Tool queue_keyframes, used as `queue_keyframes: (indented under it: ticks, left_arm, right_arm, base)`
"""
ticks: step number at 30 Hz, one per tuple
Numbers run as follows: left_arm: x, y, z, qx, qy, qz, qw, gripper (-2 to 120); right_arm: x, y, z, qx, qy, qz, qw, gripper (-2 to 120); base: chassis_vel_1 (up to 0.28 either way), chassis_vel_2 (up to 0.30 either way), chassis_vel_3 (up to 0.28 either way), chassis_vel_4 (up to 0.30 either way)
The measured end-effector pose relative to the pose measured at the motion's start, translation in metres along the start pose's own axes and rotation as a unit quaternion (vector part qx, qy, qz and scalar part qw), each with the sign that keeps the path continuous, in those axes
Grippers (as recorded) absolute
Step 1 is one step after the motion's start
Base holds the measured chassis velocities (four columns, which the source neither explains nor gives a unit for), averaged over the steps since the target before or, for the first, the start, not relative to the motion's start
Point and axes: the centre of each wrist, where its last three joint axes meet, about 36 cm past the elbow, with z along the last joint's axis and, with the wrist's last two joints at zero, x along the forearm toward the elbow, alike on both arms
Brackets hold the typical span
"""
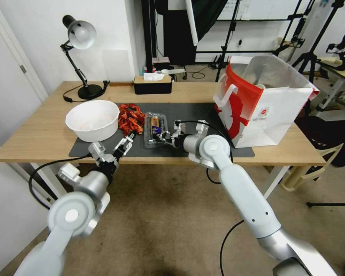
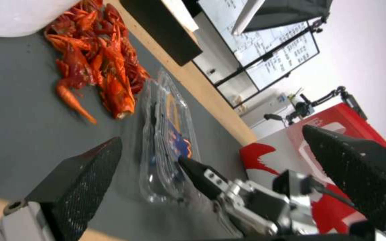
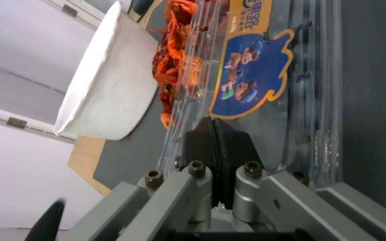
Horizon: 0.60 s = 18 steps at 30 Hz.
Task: Close the takeout container lid, then place the container into the takeout bag.
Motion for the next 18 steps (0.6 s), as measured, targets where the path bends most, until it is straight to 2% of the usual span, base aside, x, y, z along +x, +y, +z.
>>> queue_keyframes:
  ticks: [8,18]
  left_arm:
    - [-0.040,0.000,-0.020,-0.009,-0.002,0.006,0.9999,100]
    - [-0.075,0.007,-0.026,-0.009,0.027,0.018,0.9994,100]
  right_arm:
    - [0.001,0.003,0.001,0.005,0.003,0.000,1.000,0]
    - [0.005,0.002,0.001,0.007,0.004,0.003,1.000,0]
  base:
    - [0.000,0.000,0.000,0.000]
    - [0.000,0.000,0.000,0.000]
